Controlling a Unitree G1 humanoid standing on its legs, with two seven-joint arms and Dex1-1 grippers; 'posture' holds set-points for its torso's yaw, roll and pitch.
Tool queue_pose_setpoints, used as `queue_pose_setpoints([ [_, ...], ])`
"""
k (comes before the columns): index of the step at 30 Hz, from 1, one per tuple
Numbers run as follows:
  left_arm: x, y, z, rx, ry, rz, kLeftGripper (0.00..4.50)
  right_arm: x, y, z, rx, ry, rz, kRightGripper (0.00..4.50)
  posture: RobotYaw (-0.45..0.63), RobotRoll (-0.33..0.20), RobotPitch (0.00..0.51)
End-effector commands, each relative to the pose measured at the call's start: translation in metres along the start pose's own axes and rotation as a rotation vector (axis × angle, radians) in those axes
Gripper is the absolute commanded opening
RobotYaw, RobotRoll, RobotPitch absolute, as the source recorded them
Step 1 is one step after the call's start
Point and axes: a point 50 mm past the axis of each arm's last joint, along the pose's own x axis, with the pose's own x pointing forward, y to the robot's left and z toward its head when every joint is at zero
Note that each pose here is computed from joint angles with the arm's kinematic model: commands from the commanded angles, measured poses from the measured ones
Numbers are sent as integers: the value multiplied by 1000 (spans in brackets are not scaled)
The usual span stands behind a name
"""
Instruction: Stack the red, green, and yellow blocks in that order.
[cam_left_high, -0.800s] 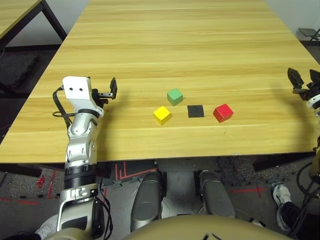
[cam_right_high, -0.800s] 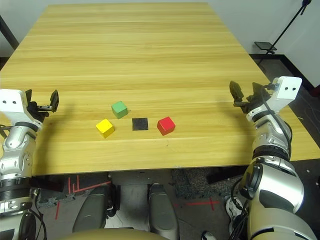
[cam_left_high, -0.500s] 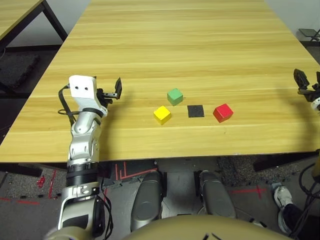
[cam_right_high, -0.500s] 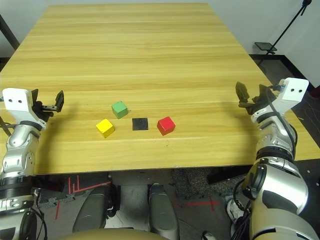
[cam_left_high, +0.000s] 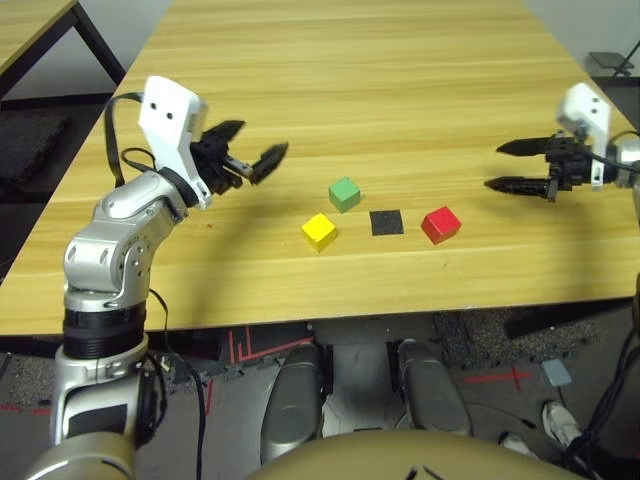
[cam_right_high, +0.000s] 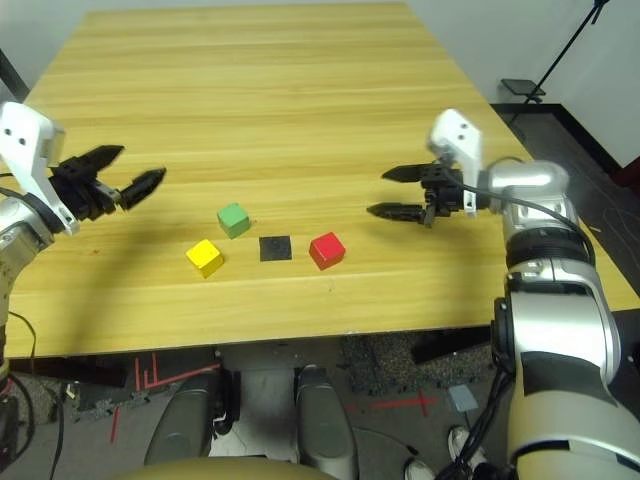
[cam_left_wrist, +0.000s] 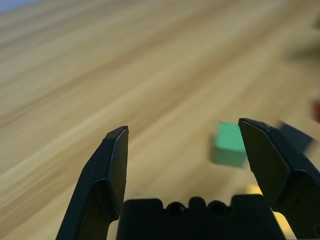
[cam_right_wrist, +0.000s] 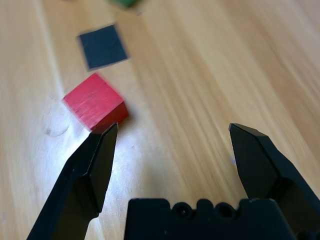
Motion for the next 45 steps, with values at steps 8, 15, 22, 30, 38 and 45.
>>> queue_pose_setpoints([
  [8,4,-13,4,43,75,-66,4493,30,-1,25,-296,266,207,4500,390,-188,93],
  [15,6,-16,5,23,33,-17,4493,45,2,33,-366,275,274,4500,428,-216,112],
  [22,9,-28,0,-9,13,-6,4493,58,8,27,-396,273,328,4500,455,-243,131],
  [30,12,-36,-4,-44,-11,25,4500,75,18,14,-372,209,357,4117,469,-259,143],
  [38,14,-39,-7,-59,-19,30,4500,74,15,26,-408,170,319,2049,470,-262,139],
  [45,16,-38,-5,-55,-21,30,4500,82,16,51,-364,105,305,2049,465,-256,137],
])
